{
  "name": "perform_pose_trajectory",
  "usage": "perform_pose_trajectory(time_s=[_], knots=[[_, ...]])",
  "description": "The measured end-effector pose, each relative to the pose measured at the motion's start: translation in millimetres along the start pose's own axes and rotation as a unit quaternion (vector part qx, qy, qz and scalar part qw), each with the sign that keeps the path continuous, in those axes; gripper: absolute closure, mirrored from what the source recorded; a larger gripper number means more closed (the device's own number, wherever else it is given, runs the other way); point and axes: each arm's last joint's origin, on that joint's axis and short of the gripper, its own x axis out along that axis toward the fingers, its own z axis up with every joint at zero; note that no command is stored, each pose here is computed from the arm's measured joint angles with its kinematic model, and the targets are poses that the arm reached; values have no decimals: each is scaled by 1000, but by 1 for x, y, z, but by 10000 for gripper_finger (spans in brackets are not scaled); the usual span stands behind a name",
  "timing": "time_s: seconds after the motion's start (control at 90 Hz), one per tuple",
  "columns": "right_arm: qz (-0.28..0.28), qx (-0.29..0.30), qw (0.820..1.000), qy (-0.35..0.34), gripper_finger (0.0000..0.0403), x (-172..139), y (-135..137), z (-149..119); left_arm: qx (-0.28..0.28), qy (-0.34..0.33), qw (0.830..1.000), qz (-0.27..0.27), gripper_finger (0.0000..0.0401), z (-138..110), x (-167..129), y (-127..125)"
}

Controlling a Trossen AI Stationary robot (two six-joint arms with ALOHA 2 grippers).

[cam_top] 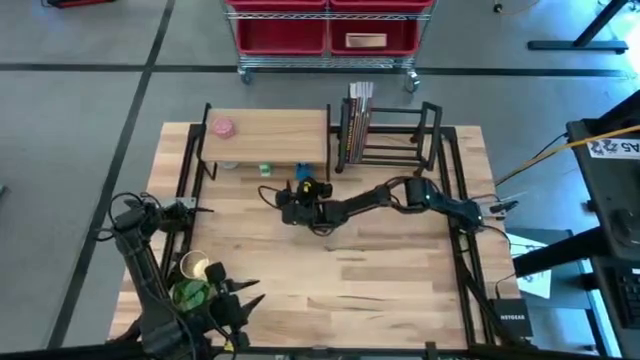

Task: Stock shelves
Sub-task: Remove the blue tape dispenser and green stapler from under the shelf

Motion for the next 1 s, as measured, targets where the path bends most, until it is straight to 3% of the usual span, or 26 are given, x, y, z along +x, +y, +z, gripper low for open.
perform_pose_trajectory(time_s=[0.178, 0.489, 0.611, 1.0], knots=[[-25, -21, 999, 24, 80, 15, -7, 7, 0, 0, 1000, 0, 262, 0, 0, 0], [-43, 6, 997, 65, 97, 30, -20, 10, 0, 0, 1000, 0, 262, 0, 0, 0], [-42, 6, 997, 68, 143, 31, -20, 10, 0, -1, 1000, 0, 262, 0, 0, 0], [-32, -17, 996, 82, 351, 30, -19, 9, 0, -1, 1000, 0, 262, 0, 0, 0]])
